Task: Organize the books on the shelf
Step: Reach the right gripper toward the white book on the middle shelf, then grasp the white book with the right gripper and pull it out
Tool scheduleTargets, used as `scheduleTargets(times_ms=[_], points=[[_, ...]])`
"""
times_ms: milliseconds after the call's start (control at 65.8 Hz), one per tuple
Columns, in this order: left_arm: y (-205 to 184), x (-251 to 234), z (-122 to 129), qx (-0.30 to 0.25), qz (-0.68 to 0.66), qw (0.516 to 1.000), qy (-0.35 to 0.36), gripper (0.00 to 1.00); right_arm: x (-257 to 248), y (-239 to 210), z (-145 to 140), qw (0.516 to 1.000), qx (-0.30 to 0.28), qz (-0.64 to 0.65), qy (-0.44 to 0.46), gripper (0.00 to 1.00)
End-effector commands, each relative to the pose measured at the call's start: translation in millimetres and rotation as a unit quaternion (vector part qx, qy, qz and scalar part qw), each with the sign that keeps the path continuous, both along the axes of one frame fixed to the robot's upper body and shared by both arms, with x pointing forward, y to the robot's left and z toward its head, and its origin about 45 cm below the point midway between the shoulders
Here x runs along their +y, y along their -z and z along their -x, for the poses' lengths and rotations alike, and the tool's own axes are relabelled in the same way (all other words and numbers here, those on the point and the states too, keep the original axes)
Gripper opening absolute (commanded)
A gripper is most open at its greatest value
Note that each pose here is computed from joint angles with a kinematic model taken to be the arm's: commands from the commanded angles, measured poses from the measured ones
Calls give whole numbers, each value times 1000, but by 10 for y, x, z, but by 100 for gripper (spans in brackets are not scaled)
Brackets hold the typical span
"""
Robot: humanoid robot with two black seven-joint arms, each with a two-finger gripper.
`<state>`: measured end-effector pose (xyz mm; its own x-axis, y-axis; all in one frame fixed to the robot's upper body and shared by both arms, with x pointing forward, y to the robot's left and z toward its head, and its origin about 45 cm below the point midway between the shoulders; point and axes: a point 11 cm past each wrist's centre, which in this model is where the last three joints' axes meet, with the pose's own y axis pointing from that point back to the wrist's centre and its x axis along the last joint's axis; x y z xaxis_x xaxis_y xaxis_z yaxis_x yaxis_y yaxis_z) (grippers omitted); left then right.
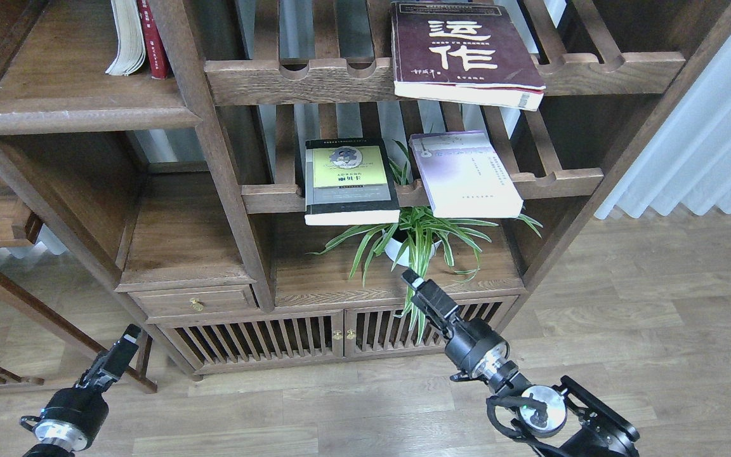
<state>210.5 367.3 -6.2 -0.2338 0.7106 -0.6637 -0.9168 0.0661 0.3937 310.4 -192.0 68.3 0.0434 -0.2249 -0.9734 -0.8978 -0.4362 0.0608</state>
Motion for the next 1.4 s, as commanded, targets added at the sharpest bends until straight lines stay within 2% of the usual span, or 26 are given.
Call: scheduleTargets(times_ms=[0, 167, 350, 577, 638, 790, 851, 866, 897, 927, 942, 988, 1200, 1383], points=[[-6, 7, -5, -2, 0, 1000, -3, 100, -76, -118, -137, 1000, -15, -10, 20, 99], [-21, 57, -14, -5, -3, 1000, -10, 100, -198, -284, -315, 997, -29, -47, 58, 99], [-29, 90, -20, -6, -5, 1000, -14, 100, -228, -315, -349, 995, -29, -61, 69, 97], [-11, 124, 1, -2, 1, 1000, -27, 100, -345, -180, -393, 991, 29, -35, 127, 91], [-16, 154, 0, -2, 10, 999, -39, 100, -378, -146, -458, 987, 61, -16, 147, 89], [-26, 191, 0, -4, 10, 999, -45, 100, -385, -155, -556, 983, 96, -9, 159, 84], [-29, 209, 3, -4, 8, 999, -46, 100, -398, -169, -583, 981, 102, -16, 165, 75], [-28, 217, 10, -3, 7, 999, -46, 100, -419, -175, -590, 980, 102, -21, 169, 68], [-28, 227, 13, -3, 6, 999, -47, 100, -433, -186, -597, 979, 101, -27, 173, 61], [-20, 237, 22, -1, 4, 999, -48, 100, -468, -202, -605, 978, 100, -35, 180, 42], [-15, 234, 25, 0, 5, 999, -49, 100, -489, -220, -615, 977, 96, -41, 185, 29], [-8, 245, 34, 1, 5, 999, -51, 100, -550, -251, -628, 975, 89, -50, 196, 6], [8, 289, 58, 5, 6, 998, -61, 100, -483, -216, -565, 979, 84, -50, 181, 5], [37, 305, 99, 12, 4, 998, -62, 100, -369, -145, -277, 983, 67, -75, 153, 4]])
